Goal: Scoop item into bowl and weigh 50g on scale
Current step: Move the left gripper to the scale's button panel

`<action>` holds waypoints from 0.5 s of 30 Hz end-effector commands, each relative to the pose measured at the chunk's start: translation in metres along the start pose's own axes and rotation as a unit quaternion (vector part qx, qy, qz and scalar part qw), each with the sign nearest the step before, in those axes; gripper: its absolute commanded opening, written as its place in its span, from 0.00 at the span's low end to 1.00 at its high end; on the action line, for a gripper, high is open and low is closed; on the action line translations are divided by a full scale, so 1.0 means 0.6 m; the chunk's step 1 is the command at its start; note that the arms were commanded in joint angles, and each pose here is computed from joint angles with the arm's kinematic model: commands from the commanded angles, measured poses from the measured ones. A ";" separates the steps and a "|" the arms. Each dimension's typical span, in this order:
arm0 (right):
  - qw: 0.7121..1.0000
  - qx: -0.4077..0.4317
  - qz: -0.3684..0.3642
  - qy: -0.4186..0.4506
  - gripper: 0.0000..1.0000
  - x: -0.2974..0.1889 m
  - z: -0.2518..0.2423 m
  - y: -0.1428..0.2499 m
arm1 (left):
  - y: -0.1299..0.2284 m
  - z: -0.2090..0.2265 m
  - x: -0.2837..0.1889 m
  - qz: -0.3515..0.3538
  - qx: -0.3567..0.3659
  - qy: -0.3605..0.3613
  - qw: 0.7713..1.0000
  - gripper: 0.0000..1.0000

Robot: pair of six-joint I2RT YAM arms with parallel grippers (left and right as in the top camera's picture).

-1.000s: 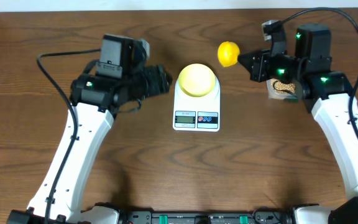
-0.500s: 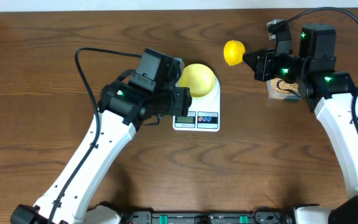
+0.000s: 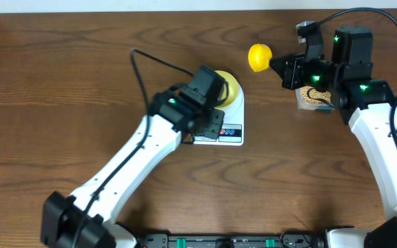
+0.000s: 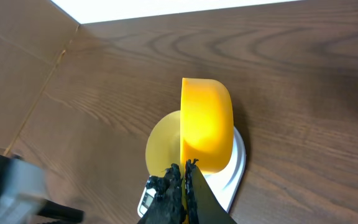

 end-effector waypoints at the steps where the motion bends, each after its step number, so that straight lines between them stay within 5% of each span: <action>1: 1.000 -0.021 -0.019 0.002 0.01 -0.016 0.007 -0.018 | 0.005 -0.005 0.039 0.014 0.049 -0.039 0.998 0.40; 15: 0.999 -0.021 -0.020 0.015 0.01 -0.016 0.002 -0.019 | -0.021 -0.016 0.139 0.008 0.101 -0.065 0.993 0.41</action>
Point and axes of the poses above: each gripper's point midway between its finger pads, its own x axis out along the fingers, its own z axis along the line the jaws close on, y = z × x, the point moved 6 cm from there along -x, back along the fingers, and after that the axes turned 5 degrees about -x, right-handed, at the moved point
